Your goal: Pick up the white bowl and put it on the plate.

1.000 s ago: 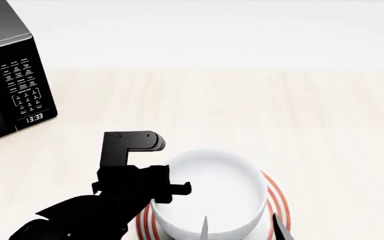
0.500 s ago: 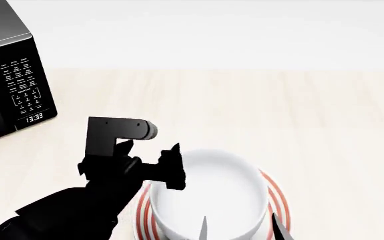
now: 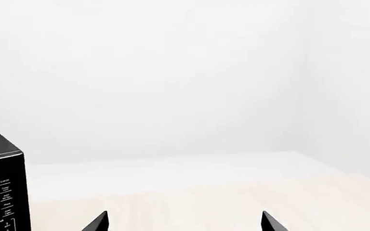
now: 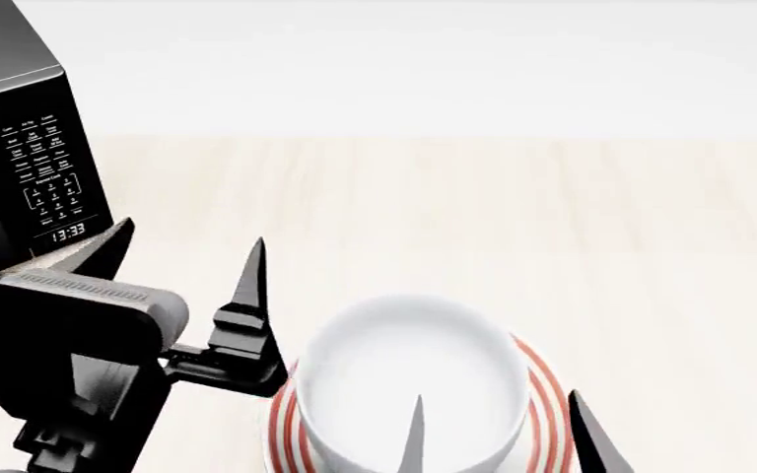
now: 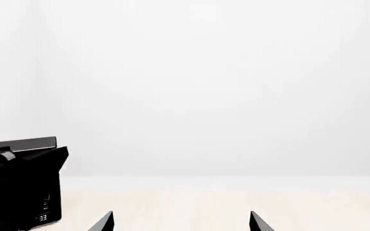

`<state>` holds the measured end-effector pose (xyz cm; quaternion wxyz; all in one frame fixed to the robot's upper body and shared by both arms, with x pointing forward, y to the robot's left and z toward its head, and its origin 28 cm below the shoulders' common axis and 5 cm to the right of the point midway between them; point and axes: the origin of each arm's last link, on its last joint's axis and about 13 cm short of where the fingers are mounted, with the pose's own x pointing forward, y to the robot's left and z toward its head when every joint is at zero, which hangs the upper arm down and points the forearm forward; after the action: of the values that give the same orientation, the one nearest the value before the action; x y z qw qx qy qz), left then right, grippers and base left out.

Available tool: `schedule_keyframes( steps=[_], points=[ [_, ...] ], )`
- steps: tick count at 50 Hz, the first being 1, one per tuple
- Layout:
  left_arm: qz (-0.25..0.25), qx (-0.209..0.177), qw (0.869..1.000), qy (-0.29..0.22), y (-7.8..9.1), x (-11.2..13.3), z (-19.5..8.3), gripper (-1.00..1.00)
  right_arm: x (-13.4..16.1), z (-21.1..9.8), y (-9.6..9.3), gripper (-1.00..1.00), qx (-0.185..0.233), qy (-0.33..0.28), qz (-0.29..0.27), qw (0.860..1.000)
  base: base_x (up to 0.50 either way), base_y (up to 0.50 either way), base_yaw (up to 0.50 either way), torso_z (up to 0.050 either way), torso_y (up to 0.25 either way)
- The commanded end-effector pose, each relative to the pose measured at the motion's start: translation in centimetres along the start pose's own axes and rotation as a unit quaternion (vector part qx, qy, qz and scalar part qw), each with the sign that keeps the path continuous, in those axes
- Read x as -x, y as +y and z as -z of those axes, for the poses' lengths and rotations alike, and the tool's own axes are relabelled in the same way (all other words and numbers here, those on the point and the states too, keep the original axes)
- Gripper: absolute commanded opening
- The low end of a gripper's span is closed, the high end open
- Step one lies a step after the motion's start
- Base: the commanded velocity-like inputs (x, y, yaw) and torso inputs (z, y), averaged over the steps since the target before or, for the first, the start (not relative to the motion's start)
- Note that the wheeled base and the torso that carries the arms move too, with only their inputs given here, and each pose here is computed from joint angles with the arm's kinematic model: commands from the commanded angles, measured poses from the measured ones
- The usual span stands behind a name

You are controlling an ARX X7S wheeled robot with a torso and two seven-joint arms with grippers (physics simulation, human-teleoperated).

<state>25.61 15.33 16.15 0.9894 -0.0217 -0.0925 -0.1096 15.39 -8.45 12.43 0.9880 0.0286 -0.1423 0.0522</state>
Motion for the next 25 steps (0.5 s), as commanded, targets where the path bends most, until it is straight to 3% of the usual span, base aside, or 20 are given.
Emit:
schedule_keyframes(
  steps=[1, 17, 19, 22, 25],
  points=[
    [-0.008, -0.003, 0.998, -0.069, 0.1, 3.6, -2.0, 1.00, 0.0, -2.2, -0.2, 1.00, 0.009, -0.054, 0.013, 0.998, 0.00, 0.00, 0.00, 0.000, 0.000],
    [-0.012, -0.026, 0.992, -0.124, 0.0, 8.2, -4.1, 1.00, 0.7, -5.1, 0.3, 1.00, 0.012, -0.100, 0.002, 0.995, 0.00, 0.00, 0.00, 0.000, 0.000],
    [-0.009, -0.019, 0.992, -0.124, -0.1, 8.5, -4.2, 1.00, 0.7, -5.3, 0.4, 1.00, 0.012, -0.106, 0.000, 0.994, 0.00, 0.00, 0.00, 0.000, 0.000],
    [0.003, 0.026, 0.994, -0.103, -0.1, 8.9, -4.2, 1.00, 0.8, -5.6, 0.4, 1.00, 0.013, -0.114, -0.002, 0.993, 0.00, 0.00, 0.00, 0.000, 0.000],
    [-0.001, 0.012, 0.993, -0.116, -0.2, 9.8, -4.4, 1.00, 1.0, -5.9, 0.4, 1.00, 0.015, -0.122, -0.006, 0.992, 0.00, 0.00, 0.00, 0.000, 0.000]
  ],
)
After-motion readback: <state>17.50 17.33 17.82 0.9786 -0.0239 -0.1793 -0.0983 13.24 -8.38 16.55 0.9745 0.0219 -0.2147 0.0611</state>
